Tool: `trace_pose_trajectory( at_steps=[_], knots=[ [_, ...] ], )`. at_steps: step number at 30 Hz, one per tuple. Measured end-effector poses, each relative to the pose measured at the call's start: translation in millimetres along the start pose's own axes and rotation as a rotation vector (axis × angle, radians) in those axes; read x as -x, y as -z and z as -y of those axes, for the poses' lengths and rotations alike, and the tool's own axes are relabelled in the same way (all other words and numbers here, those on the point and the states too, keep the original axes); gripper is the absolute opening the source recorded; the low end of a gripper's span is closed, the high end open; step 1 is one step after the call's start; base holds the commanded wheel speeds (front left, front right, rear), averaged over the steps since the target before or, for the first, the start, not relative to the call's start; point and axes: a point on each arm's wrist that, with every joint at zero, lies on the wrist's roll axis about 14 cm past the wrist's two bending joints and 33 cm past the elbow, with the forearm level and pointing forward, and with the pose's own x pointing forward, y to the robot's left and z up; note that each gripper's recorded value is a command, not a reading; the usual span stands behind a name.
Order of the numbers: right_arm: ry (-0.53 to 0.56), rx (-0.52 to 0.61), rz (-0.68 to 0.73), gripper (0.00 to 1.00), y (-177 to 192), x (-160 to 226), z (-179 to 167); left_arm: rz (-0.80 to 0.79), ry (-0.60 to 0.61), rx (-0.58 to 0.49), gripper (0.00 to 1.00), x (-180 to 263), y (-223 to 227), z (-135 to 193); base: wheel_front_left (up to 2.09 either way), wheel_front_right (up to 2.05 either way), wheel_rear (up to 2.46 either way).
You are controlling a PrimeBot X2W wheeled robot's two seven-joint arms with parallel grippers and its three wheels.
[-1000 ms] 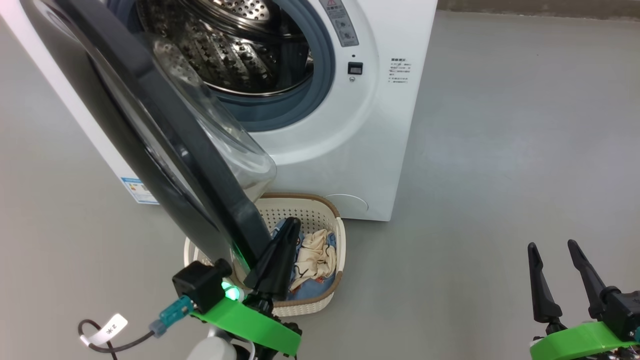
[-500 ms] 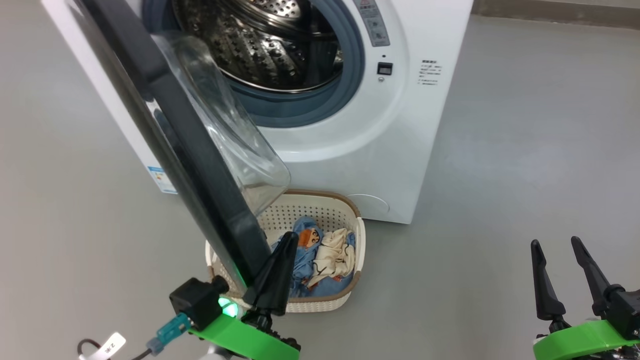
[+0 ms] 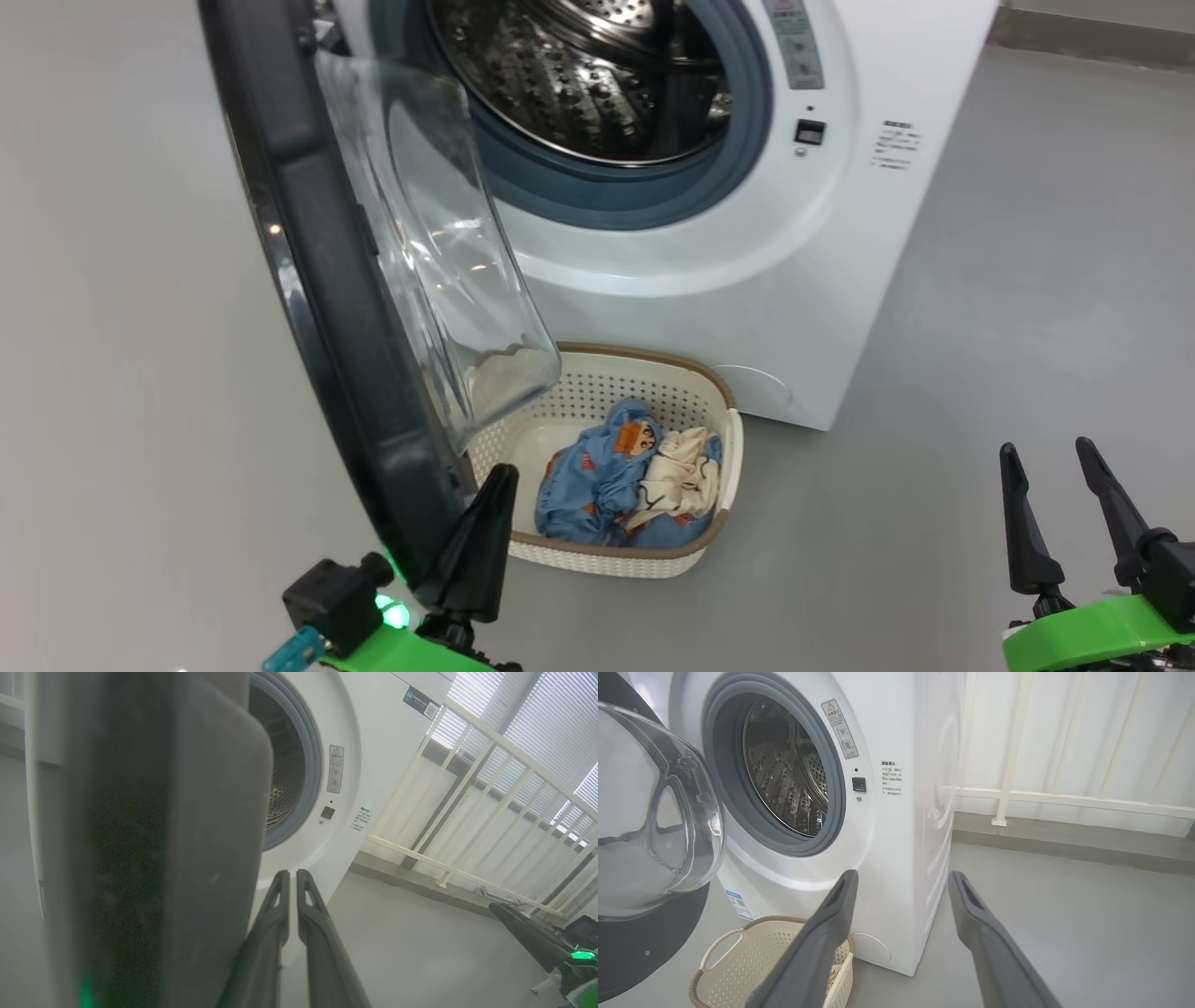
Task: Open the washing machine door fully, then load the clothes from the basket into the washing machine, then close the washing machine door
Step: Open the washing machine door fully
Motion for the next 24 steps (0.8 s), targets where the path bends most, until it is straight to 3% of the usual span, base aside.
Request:
trace_pose_trajectory(
  at_steps=[15,24],
  knots=[
    [-0.128,-0.012,-0.002,1.0,3.4,-25.6,-42.7,0.09,-0.234,-0.054,0.0,37.3,-31.3,-59.9,0.0,0.0,0.0],
    [-0.153,-0.014,-0.002,1.0,3.5,-29.1,-51.4,0.129,-0.348,-0.096,0.0,53.9,-50.4,-93.7,0.0,0.0,0.0]
  ],
)
